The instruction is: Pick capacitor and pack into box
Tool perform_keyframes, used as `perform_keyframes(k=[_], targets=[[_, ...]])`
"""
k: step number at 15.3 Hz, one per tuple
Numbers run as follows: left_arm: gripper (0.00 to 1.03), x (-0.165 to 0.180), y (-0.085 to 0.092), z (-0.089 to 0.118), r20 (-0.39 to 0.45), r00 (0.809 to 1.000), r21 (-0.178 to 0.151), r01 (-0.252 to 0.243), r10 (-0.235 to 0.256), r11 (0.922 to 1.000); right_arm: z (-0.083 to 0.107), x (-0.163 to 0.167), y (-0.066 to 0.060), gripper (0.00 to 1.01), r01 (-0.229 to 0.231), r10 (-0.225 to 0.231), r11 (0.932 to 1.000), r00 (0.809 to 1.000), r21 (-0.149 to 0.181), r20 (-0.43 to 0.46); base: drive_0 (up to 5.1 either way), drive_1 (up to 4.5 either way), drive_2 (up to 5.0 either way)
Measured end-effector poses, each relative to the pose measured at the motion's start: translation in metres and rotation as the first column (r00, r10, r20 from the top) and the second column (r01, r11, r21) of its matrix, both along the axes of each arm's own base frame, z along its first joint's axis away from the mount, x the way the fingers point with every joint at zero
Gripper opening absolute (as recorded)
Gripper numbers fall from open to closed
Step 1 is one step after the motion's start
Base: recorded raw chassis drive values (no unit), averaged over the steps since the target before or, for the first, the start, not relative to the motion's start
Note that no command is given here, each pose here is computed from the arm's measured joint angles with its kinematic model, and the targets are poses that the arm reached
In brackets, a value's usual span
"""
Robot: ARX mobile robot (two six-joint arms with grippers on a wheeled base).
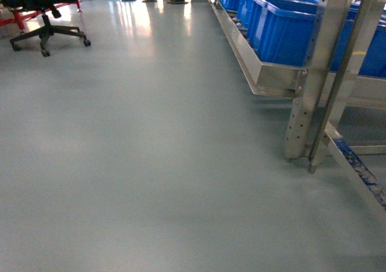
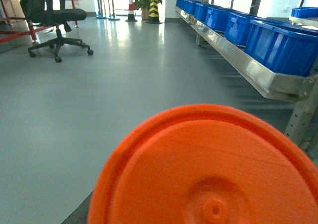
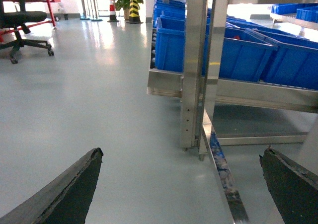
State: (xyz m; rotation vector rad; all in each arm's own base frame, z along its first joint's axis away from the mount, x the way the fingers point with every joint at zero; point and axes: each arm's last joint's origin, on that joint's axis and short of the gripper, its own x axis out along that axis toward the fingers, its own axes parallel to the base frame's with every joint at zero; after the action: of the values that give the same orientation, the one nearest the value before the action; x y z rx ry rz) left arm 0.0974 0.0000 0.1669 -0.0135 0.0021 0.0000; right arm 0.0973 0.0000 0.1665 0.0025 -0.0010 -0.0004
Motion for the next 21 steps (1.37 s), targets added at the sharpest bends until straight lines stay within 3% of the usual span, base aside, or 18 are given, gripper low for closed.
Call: perform_keyframes(k=[21], targets=[[0.44,0.0000,0.0000,0.0001,0.001,1.000,0.000,0.000,0.000,1.0000,-0.0001,0.0000,0.0000,0.98,0.000,0.000,1.0000,1.000,0.000,-0.001,-5.0,2.39,2.4]])
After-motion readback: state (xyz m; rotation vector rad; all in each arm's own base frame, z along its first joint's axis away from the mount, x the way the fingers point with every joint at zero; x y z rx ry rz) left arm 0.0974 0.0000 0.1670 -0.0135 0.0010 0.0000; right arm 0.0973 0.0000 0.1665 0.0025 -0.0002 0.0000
